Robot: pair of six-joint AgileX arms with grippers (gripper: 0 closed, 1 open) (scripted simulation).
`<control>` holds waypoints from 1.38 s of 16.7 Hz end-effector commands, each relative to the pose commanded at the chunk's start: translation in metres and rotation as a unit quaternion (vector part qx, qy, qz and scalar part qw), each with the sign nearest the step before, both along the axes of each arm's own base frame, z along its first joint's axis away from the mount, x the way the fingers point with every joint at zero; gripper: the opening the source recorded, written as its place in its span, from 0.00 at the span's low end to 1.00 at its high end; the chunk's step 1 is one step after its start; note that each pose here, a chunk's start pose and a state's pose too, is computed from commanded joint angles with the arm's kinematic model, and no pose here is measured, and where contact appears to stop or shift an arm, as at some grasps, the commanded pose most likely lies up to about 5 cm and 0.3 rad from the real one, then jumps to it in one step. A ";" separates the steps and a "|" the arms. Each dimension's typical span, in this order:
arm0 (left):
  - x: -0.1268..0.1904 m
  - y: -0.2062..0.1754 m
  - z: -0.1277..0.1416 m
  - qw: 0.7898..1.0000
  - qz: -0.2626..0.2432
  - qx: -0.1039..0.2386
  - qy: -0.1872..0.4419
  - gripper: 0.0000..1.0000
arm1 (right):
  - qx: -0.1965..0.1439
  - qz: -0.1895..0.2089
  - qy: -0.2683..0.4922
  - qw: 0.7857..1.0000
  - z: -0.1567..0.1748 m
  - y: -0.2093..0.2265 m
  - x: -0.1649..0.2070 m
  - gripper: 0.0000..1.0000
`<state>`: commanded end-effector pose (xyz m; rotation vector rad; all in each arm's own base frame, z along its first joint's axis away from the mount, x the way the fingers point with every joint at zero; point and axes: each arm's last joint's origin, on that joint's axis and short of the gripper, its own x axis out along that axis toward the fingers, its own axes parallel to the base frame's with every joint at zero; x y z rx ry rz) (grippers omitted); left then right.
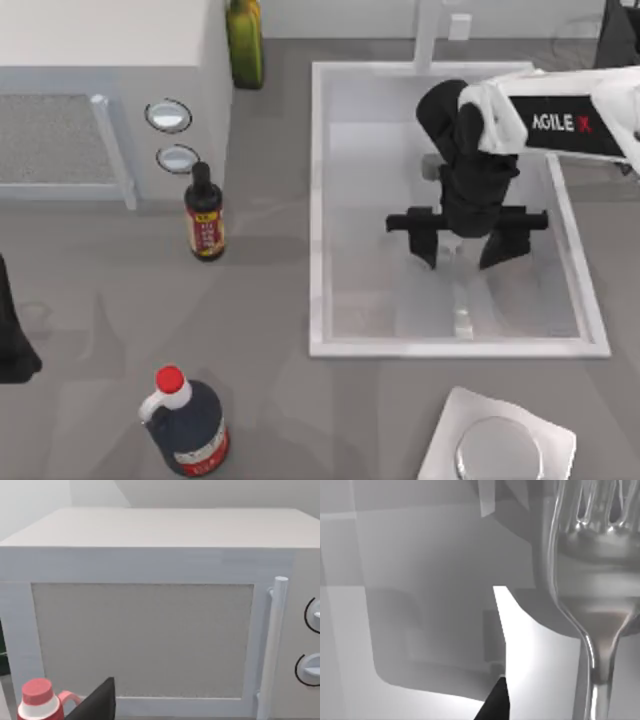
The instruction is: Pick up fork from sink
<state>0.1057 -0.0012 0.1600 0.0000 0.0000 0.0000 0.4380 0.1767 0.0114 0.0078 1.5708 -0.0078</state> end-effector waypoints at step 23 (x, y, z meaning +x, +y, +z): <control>0.000 0.000 0.000 1.000 0.000 0.000 0.000 1.00 | -0.003 0.004 -0.016 1.000 0.155 0.001 0.007 0.00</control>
